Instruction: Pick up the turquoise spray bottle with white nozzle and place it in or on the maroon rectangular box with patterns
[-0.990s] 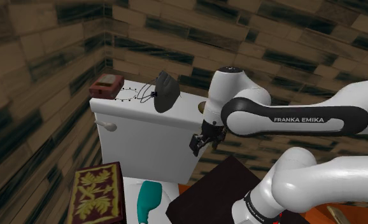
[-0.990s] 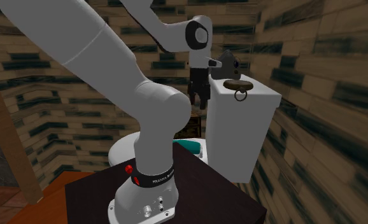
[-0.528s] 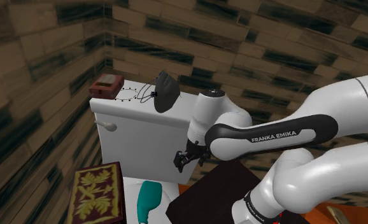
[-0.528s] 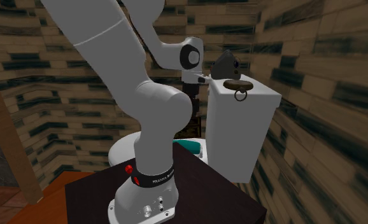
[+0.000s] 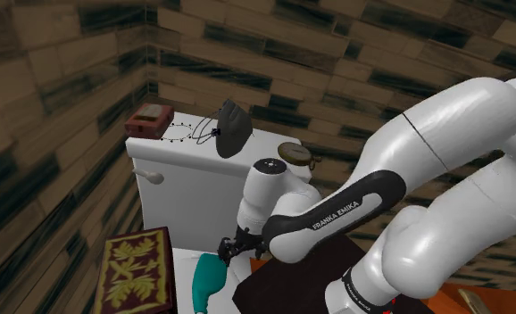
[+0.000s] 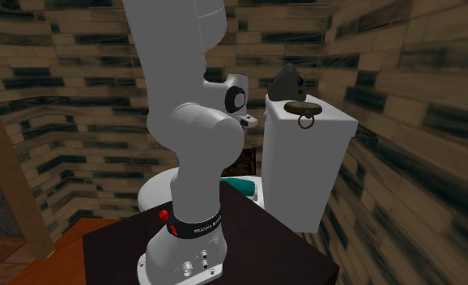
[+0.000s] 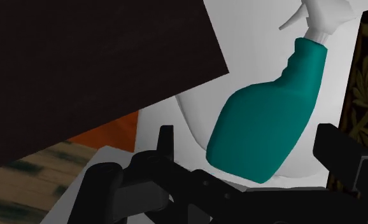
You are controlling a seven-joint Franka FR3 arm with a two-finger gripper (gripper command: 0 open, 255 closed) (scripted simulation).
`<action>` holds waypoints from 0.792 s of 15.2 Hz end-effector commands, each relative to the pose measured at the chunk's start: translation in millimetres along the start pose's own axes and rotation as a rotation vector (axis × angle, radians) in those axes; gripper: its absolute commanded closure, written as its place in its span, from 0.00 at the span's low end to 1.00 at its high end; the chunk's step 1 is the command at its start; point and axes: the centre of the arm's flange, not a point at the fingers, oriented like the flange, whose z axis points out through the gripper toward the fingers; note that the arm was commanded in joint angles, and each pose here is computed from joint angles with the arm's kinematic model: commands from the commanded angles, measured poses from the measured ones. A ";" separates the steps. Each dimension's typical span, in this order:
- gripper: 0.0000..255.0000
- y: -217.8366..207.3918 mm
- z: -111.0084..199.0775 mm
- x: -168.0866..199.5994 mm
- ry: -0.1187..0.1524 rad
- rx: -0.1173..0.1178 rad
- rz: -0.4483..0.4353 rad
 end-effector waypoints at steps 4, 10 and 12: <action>0.00 -41.1 52.1 -8.5 -0.005 0.035 0.055; 0.00 -90.0 109.6 -13.4 -0.009 0.072 0.118; 0.00 -92.6 117.3 -13.6 -0.010 0.073 0.120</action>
